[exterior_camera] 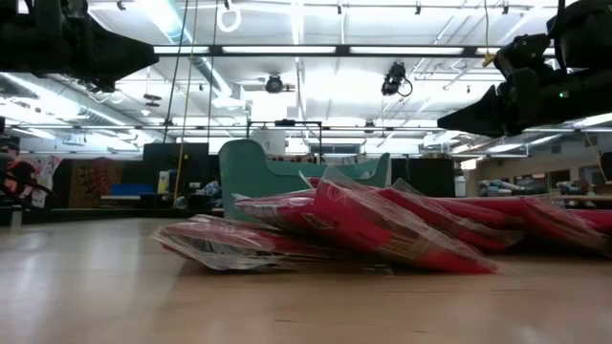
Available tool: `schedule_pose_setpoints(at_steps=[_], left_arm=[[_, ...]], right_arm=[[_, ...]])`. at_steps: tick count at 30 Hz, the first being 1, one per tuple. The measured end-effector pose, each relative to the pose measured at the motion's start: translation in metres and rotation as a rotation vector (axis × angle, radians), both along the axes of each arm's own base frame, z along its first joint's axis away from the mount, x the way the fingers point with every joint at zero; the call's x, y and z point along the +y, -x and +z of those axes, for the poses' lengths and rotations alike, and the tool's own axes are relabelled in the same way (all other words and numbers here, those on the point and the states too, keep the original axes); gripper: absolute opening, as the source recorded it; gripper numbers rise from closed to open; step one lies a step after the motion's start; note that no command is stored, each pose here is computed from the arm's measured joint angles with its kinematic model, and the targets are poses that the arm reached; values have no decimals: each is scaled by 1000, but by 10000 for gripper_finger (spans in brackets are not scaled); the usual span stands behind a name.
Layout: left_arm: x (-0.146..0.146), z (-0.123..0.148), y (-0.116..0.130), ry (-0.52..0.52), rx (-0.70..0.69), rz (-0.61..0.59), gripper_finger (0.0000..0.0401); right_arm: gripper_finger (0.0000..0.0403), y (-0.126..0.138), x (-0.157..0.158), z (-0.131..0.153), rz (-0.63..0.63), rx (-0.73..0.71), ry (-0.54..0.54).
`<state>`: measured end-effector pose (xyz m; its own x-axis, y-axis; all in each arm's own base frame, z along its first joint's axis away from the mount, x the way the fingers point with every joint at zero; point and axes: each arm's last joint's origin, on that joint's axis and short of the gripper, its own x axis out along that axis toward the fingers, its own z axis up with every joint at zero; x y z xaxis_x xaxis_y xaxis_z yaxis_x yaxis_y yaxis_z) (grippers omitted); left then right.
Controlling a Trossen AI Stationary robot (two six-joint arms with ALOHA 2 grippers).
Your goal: Sort popcorn bags into baskets
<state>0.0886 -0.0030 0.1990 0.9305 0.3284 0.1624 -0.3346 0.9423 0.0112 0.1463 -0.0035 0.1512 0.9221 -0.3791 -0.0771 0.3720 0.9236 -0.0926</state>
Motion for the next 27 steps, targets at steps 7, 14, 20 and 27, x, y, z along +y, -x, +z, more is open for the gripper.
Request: schedule_pose_setpoints(at_steps=[7,14,20,27], left_arm=[[0,2,0,4,-20,0,119],[1,13,3,75,-157,-12,119],[1,19,6,109,-230,-19,119],[2,23,8,163,-300,-34,119]], right_arm=[[39,0,0,0,0,0,0],[39,0,0,0,0,0,0],[39,0,0,0,0,0,0],[39,0,0,0,0,0,0]])
